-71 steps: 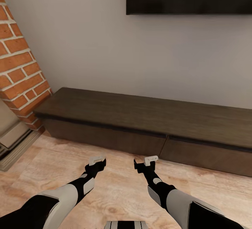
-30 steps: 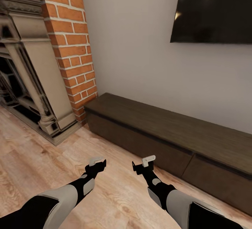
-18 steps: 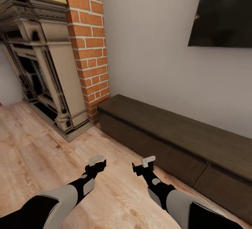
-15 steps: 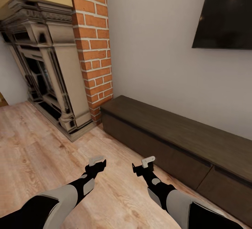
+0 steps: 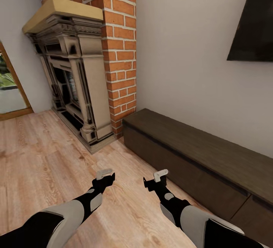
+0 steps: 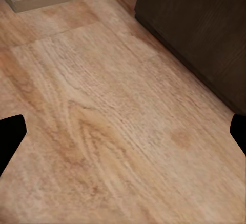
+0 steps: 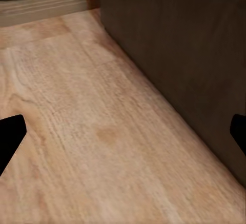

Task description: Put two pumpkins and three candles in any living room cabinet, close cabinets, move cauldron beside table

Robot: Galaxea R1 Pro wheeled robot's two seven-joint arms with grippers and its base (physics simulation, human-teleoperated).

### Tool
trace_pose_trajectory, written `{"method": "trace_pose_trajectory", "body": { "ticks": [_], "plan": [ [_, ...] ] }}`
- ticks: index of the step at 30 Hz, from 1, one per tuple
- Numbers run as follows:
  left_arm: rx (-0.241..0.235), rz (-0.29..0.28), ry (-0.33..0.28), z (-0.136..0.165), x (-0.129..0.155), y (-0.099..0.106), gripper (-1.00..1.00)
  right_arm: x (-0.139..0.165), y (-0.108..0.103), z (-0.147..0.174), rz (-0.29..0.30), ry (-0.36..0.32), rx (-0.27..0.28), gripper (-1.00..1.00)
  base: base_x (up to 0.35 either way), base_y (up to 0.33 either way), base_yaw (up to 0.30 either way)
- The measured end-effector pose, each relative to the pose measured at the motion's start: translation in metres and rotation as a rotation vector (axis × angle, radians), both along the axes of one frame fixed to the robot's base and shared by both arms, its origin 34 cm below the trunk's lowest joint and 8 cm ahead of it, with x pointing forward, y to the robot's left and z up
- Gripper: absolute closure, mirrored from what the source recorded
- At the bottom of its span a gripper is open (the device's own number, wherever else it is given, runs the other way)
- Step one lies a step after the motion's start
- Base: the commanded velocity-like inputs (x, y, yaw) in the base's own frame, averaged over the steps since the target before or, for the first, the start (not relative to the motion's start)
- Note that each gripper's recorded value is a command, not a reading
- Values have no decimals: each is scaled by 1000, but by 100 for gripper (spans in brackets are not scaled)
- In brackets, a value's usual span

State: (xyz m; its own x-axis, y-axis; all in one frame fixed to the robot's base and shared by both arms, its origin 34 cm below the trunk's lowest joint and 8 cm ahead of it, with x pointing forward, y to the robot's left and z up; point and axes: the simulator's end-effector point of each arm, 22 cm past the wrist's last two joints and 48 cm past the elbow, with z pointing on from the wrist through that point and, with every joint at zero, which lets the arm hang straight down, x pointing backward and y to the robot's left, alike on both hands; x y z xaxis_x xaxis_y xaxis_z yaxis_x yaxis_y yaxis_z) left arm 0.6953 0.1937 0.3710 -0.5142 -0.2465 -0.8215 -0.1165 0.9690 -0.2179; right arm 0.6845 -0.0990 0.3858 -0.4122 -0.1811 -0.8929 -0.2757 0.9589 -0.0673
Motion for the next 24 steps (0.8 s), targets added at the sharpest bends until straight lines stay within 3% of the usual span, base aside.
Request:
{"method": "trace_pose_trajectory", "body": {
  "ticks": [10,24],
  "plan": [
    [1,-1,-34,23,4,0,-100,4,1,23,2,-36,0,-100,0,0,86],
    [1,0,-18,34,8,0,-100,7,4,34,26,-23,-20,-100,0,0,164]
  ]
}}
